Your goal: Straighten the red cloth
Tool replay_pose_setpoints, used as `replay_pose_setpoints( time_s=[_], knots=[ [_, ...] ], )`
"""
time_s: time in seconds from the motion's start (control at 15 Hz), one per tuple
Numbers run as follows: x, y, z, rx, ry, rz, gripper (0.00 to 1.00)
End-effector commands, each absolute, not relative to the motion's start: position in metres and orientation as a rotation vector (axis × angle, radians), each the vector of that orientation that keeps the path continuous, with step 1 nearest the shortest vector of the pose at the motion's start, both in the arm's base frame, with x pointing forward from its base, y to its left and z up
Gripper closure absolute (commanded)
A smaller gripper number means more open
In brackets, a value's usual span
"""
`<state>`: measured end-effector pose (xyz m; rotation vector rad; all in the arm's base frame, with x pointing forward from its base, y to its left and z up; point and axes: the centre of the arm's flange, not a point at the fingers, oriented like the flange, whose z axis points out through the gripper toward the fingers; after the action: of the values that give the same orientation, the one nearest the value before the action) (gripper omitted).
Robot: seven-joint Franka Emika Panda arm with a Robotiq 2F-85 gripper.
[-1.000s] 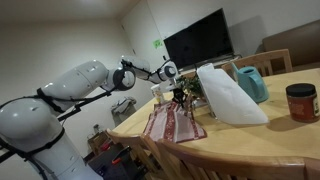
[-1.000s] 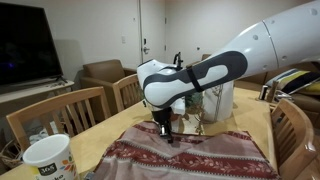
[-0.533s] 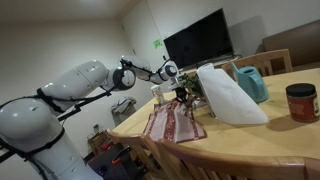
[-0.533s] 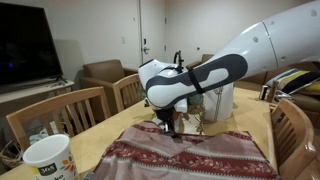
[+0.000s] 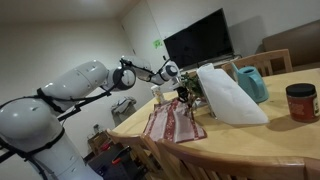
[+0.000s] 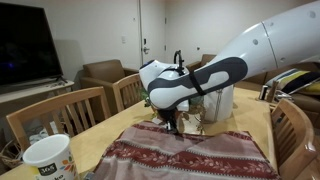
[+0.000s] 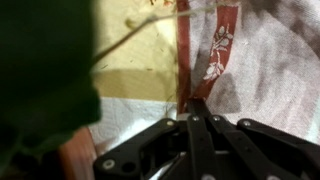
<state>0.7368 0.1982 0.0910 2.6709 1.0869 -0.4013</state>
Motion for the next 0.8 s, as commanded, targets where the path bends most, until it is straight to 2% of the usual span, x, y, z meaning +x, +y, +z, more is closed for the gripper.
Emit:
replay_pose_setpoints(
  time_s=[0.0, 0.73],
  knots=[
    [0.746, 0.202, 0.093, 2.628, 1.077, -0.387, 1.0],
    [0.746, 0.241, 0.131, 2.595, 1.151, -0.199, 1.0]
  ],
)
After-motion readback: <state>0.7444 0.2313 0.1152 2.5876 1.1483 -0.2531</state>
